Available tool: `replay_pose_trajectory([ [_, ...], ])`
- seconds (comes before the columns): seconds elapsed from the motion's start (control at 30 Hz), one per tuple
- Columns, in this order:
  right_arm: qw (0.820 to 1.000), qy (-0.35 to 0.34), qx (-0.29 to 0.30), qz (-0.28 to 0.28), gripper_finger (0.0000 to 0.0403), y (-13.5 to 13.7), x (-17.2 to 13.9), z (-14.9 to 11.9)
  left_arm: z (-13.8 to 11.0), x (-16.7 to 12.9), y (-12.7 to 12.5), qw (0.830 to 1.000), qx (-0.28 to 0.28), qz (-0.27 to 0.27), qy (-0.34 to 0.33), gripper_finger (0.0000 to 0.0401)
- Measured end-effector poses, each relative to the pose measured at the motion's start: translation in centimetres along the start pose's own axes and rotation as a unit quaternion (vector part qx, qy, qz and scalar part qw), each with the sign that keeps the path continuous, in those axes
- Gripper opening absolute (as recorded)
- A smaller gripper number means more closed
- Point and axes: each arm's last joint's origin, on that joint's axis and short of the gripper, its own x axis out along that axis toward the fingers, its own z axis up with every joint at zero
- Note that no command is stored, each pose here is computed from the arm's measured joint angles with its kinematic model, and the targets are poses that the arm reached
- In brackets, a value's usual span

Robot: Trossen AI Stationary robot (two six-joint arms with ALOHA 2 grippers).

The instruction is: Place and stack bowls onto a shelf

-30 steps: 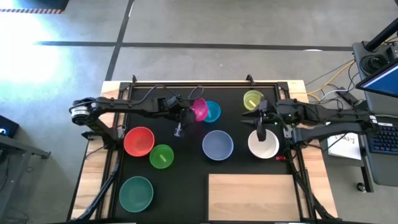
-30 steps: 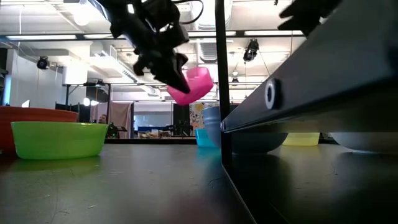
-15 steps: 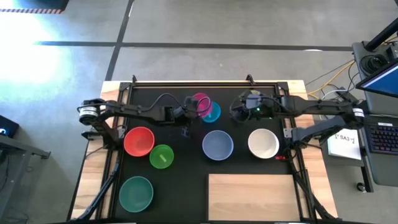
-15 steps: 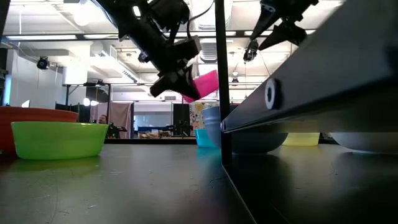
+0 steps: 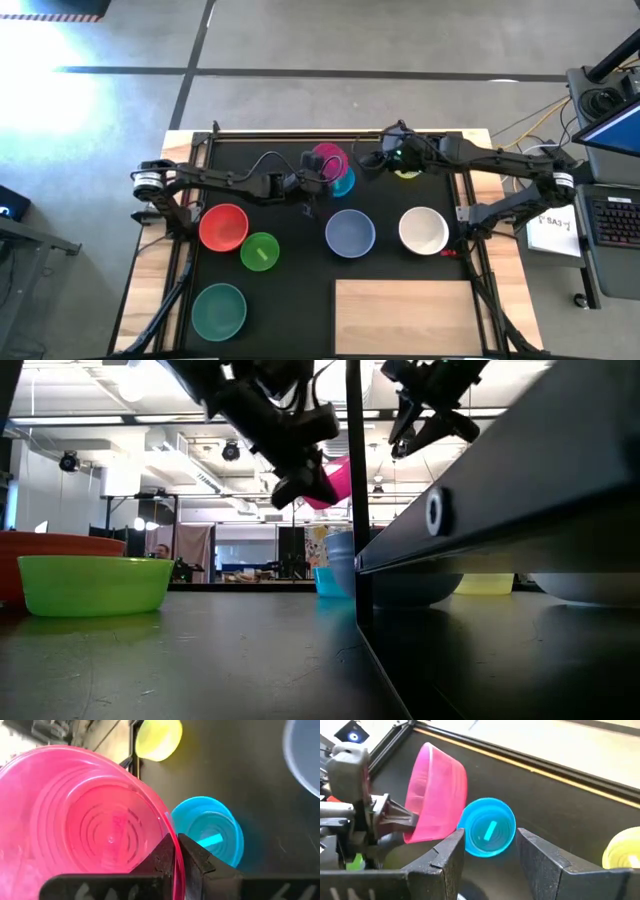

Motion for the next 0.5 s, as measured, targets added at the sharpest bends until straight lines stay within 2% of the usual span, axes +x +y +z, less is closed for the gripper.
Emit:
replay_pose_trajectory([
  [0.1, 1.0, -0.012, -0.012, 0.007, 0.0166, 0.4, 0.8, 0.4, 1.1, 0.8, 0.4, 0.999, -0.03, 0.004, 0.012, 0.0],
  [0.2, 0.999, -0.029, -0.032, 0.014, 0.0166, 0.9, 1.2, 0.9, 1.8, 2.1, 0.4, 0.996, -0.052, 0.023, 0.064, 0.0],
  [0.33, 0.997, -0.049, -0.057, -0.017, 0.0166, 1.0, 1.6, 1.2, 2.0, 3.9, 0.1, 0.984, -0.074, 0.098, 0.129, 0.0],
  [0.4, 0.996, -0.054, -0.069, -0.033, 0.0166, 0.8, 1.7, 1.3, 1.9, 4.2, 0.1, 0.981, -0.085, 0.111, 0.134, 0.0],
  [0.5, 0.993, -0.063, -0.082, -0.048, 0.0166, 0.6, 1.8, 1.5, 2.0, 4.5, -0.2, 0.985, -0.106, 0.099, 0.099, 0.0],
])
